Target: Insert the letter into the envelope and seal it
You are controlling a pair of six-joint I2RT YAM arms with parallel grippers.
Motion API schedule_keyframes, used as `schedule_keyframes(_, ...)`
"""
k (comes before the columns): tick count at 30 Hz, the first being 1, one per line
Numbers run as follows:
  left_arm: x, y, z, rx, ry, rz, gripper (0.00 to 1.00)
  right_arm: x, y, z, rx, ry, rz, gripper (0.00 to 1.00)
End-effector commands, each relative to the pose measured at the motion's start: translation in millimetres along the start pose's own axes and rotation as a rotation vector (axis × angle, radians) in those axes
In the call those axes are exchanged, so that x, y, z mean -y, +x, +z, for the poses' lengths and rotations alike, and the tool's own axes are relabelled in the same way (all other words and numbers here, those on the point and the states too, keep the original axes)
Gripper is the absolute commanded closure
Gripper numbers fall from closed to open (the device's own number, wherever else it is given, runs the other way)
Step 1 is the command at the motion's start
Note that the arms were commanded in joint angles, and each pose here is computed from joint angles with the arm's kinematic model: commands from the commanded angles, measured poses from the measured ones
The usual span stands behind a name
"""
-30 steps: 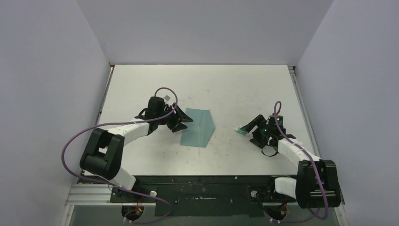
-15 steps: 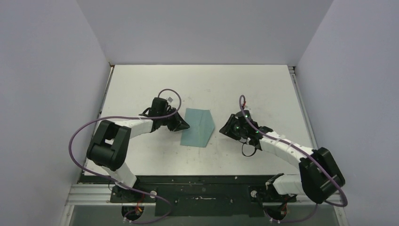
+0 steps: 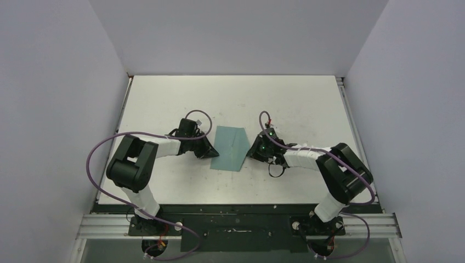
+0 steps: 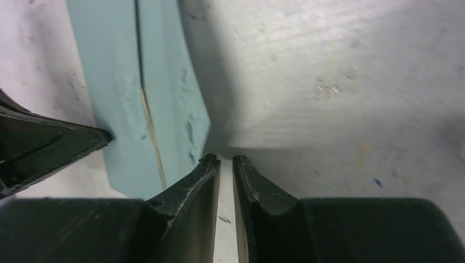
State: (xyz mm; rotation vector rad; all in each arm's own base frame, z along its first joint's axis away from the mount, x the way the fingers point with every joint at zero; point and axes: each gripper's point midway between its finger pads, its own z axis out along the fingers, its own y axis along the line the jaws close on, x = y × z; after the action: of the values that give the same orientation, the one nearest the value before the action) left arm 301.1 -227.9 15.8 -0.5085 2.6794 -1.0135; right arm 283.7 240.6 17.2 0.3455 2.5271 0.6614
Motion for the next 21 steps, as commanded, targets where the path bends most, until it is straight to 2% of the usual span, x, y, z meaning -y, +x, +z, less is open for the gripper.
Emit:
schedule_keyframes(1,-19,9,3,-0.026,-0.07,-0.014,0.95,-36,-7,16,-0.009,-0.174,-0.004,0.82)
schedule_keyframes(5,-23,12,5,-0.041,-0.085,-0.036,0.95,-73,-17,8,0.031,-0.372,-0.009,0.83)
schedule_keyframes(9,-24,14,6,-0.049,-0.089,-0.057,0.95,-89,-19,5,0.046,-0.467,-0.023,0.79)
schedule_keyframes(13,-24,16,8,-0.056,-0.082,-0.071,0.95,-85,-16,17,0.033,-0.451,-0.044,0.73)
schedule_keyframes(21,-13,16,5,-0.06,-0.03,-0.087,0.96,-74,-14,44,-0.005,-0.309,-0.181,0.72)
